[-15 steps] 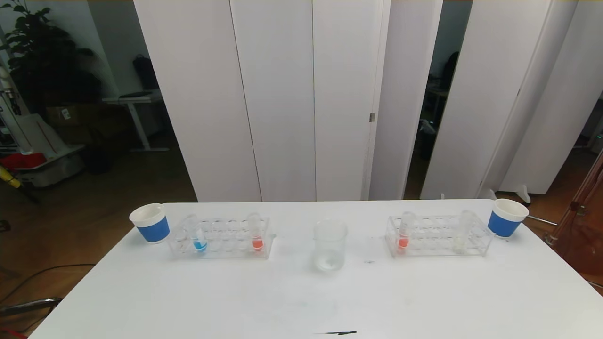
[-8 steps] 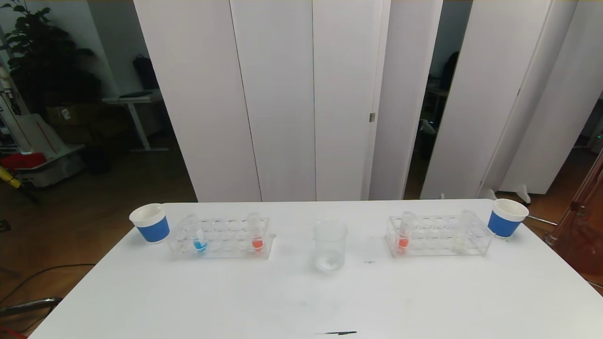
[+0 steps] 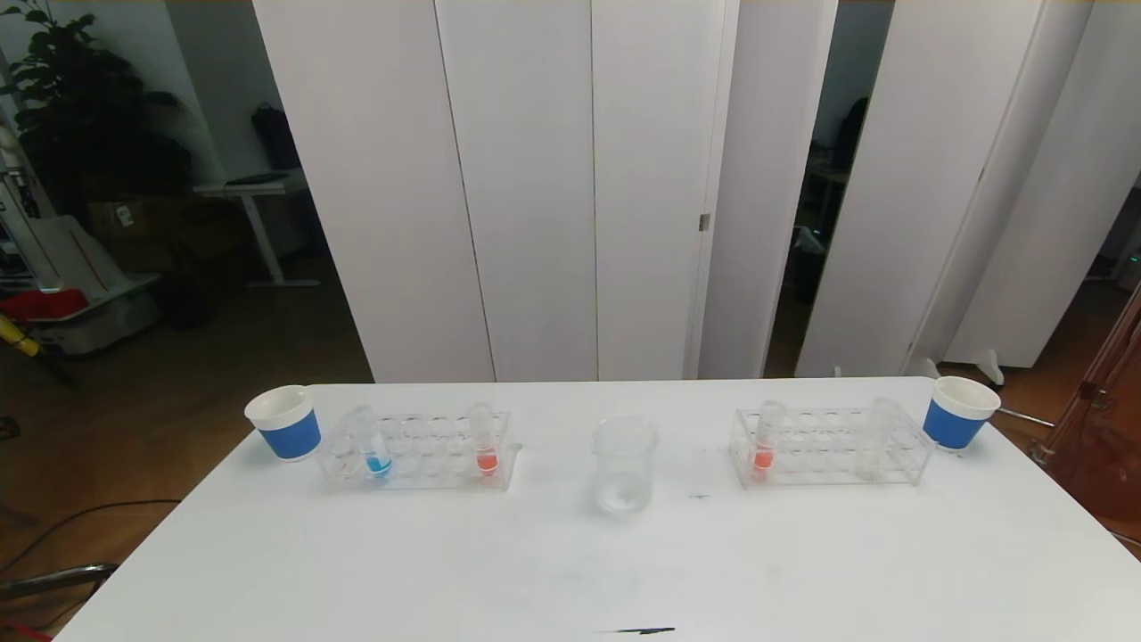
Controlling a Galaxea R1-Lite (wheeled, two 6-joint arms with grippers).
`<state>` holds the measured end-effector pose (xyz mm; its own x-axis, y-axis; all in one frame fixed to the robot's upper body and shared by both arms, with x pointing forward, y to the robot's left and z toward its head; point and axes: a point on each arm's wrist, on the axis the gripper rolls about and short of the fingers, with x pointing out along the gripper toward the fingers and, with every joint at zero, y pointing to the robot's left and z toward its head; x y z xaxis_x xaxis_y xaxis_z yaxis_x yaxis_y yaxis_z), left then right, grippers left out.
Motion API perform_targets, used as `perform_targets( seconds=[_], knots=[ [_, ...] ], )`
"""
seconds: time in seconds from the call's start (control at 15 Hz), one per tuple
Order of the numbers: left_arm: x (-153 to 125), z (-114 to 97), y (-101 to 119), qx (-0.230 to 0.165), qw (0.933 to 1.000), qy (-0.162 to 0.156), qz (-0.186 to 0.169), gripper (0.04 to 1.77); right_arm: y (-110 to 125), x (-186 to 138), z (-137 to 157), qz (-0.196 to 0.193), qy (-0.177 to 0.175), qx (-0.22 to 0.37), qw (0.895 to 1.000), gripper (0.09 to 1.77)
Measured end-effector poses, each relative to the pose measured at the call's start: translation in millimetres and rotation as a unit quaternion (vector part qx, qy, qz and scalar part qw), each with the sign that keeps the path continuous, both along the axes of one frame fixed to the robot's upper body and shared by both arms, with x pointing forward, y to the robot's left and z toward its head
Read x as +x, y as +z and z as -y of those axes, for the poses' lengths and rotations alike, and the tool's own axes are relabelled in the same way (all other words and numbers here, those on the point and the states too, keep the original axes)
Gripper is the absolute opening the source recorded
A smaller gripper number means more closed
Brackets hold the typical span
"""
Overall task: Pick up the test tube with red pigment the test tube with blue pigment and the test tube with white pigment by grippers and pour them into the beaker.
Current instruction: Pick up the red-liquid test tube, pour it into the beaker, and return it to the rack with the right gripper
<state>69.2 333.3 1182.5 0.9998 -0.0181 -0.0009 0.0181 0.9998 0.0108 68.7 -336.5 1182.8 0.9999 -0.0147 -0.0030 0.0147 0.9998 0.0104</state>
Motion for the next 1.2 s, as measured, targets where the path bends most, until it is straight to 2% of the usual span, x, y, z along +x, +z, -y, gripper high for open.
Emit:
perform_targets(
  seconds=[0.4,0.6,0.93,1.2],
  knots=[
    [0,0,0,0.0,1.0,0.0,0.0,1.75,8,-5,0,-0.007,0.001,0.002,1.0,1.75],
    [0,0,0,0.0,1.0,0.0,0.0,1.75,26,-10,0,0.008,0.001,0.002,1.0,1.75],
    [0,0,0,0.0,1.0,0.0,0.0,1.75,86,-8,0,0.028,-0.004,0.004,1.0,1.75],
    [0,0,0,0.0,1.0,0.0,0.0,1.75,140,21,0,0.036,-0.004,0.01,0.999,1.75]
  ],
)
